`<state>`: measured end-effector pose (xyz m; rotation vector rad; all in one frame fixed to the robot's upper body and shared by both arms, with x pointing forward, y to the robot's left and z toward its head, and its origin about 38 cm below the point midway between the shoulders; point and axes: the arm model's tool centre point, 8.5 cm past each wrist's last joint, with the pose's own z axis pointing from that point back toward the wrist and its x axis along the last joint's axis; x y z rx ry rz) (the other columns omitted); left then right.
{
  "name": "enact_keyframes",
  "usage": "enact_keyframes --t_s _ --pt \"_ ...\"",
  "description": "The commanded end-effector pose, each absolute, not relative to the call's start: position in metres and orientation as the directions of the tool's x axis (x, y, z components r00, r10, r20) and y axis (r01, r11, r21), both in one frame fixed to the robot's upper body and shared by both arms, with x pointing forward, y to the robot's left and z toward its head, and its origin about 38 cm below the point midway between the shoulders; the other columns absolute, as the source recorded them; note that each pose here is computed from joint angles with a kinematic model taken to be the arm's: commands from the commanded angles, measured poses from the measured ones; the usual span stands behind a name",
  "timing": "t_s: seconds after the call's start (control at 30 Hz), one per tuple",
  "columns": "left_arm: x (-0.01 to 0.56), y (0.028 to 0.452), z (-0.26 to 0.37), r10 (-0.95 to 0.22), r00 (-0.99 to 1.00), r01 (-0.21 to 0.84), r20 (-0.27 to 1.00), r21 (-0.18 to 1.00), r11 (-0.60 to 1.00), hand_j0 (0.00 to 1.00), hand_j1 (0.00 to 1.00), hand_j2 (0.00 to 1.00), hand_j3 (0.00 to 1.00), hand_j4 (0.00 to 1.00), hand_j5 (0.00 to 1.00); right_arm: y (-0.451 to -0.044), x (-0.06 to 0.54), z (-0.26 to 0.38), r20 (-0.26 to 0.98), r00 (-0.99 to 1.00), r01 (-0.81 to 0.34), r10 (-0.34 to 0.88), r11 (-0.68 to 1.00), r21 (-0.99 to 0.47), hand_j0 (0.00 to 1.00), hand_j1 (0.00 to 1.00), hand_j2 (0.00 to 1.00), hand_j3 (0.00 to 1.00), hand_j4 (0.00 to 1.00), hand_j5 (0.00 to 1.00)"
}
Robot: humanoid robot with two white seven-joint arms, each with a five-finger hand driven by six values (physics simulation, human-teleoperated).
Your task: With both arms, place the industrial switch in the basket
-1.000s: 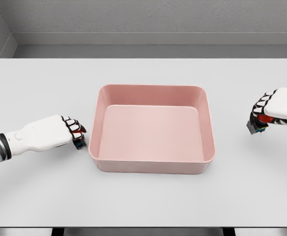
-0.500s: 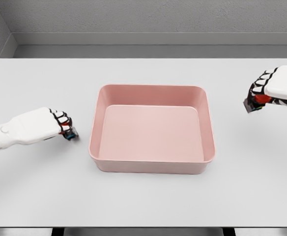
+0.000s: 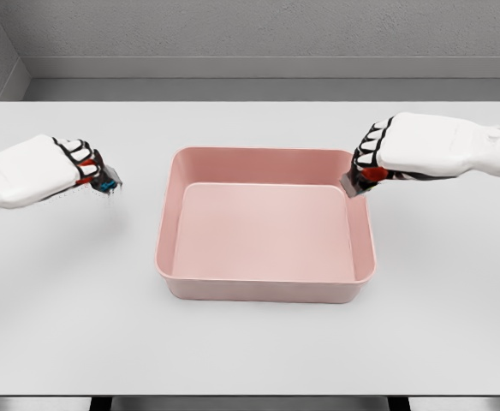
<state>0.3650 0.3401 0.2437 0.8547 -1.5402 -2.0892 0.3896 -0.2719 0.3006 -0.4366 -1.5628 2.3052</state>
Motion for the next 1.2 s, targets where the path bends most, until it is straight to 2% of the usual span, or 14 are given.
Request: enact_keyframes --t_s 0.0,0.17,0.27,0.3,0.33,0.73,0.97,1.17 --pt "0.365 0.340 0.248 -0.647 -0.731 -0.037 -0.216 0.960 -0.279 0.25 0.25 0.25 0.25 0.25 0.25 -0.252 0.387 0.279 -0.009 -0.925 -0.133 0.381 -0.344 -0.930 0.55 0.55 0.55 0.55 0.55 0.55" --pt "0.371 0.330 0.263 -0.643 -0.739 -0.075 -0.201 0.973 -0.218 0.25 0.25 0.25 0.25 0.25 0.25 -0.218 0.387 0.273 0.009 -0.954 -0.119 0.300 -0.349 -0.930 0.55 0.55 0.55 0.55 0.55 0.55" --pt "0.375 0.320 0.268 -0.633 -0.749 -0.098 -0.196 0.978 -0.187 0.25 0.25 0.25 0.25 0.25 0.25 -0.204 0.386 0.269 0.016 -0.965 -0.113 0.264 -0.357 -0.927 0.60 0.60 0.60 0.60 0.60 0.60" --pt "0.375 0.318 0.268 -0.631 -0.751 -0.101 -0.194 0.978 -0.180 0.25 0.25 0.25 0.25 0.25 0.25 -0.203 0.386 0.271 0.013 -0.965 -0.109 0.262 -0.356 -0.928 0.86 0.86 0.86 0.86 0.86 0.86" --pt "0.376 0.312 0.266 -0.628 -0.757 -0.104 -0.181 0.982 -0.157 0.25 0.25 0.25 0.25 0.25 0.25 -0.202 0.386 0.270 0.014 -0.965 -0.109 0.260 -0.355 -0.929 1.00 1.00 1.00 1.00 1.00 1.00" --pt "0.382 0.259 0.258 -0.558 -0.822 -0.114 -0.113 0.993 -0.034 0.25 0.25 0.25 0.25 0.25 0.25 -0.211 0.389 0.279 -0.005 -0.959 -0.098 0.283 -0.349 -0.932 1.00 1.00 1.00 1.00 1.00 1.00" --pt "0.379 0.228 0.244 -0.489 -0.868 -0.080 -0.086 0.996 -0.034 0.25 0.25 0.25 0.25 0.25 0.25 -0.264 0.390 0.306 -0.041 -0.917 -0.106 0.396 -0.341 -0.934 1.00 1.00 1.00 1.00 1.00 1.00" --pt "0.378 0.211 0.238 -0.446 -0.890 -0.074 -0.094 0.995 -0.062 0.27 0.27 0.27 0.27 0.27 0.27 -0.319 0.375 0.288 0.004 -0.853 -0.200 0.522 -0.320 -0.926 1.00 1.00 1.00 1.00 1.00 1.00"
